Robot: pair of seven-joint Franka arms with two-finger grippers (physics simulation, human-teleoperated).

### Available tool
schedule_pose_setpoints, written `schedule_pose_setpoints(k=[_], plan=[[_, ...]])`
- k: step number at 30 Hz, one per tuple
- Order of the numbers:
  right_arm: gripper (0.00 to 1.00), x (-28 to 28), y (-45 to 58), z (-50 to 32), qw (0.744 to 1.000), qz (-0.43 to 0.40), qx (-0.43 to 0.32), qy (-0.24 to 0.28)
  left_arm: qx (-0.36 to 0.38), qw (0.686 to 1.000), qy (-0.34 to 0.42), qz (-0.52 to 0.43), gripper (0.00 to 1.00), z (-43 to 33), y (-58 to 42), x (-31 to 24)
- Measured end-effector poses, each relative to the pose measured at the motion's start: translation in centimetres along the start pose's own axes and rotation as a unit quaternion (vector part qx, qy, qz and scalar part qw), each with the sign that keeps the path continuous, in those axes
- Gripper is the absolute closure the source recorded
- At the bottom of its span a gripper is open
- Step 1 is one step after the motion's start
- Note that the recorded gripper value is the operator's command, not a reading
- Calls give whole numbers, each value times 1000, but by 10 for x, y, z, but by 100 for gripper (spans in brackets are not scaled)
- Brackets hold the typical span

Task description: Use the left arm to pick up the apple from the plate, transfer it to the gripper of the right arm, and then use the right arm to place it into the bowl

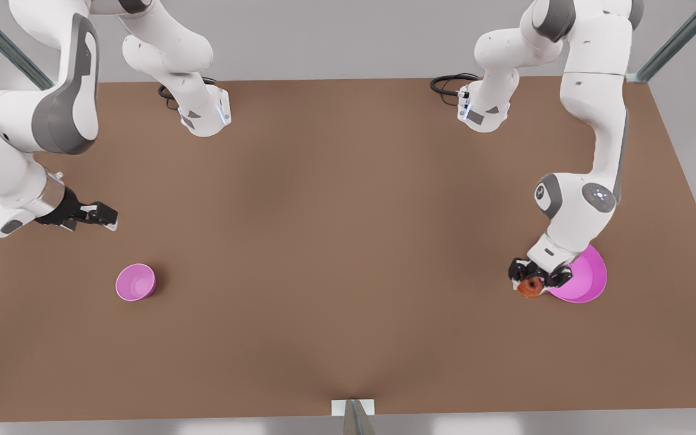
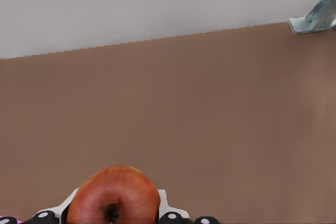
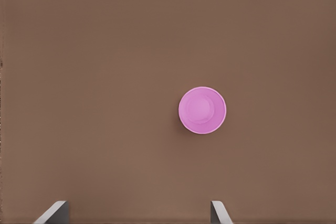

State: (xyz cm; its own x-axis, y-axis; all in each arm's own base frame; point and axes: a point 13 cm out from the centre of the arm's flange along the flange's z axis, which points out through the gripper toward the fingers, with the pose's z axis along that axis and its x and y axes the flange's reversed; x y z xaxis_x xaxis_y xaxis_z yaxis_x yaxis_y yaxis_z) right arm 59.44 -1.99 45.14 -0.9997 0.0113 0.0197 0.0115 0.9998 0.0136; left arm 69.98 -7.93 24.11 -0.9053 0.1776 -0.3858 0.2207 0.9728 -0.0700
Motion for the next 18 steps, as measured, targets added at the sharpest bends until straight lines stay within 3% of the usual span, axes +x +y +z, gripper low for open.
schedule_pose_setpoints(k=[2,5,11,15,18], plan=[[0,4,24,-2,999,0,-47,7,54,998,25,7,36,-9,-66,-11],[0,2,72,19,984,16,-173,45,158,984,83,1,36,-1,-158,15],[0,-15,188,85,902,40,-401,152,373,919,125,-5,35,-5,-324,53],[0,13,320,121,848,9,-488,206,500,858,116,-37,35,18,-391,79],[0,28,375,144,829,21,-522,201,558,826,70,-32,36,29,-425,81]])
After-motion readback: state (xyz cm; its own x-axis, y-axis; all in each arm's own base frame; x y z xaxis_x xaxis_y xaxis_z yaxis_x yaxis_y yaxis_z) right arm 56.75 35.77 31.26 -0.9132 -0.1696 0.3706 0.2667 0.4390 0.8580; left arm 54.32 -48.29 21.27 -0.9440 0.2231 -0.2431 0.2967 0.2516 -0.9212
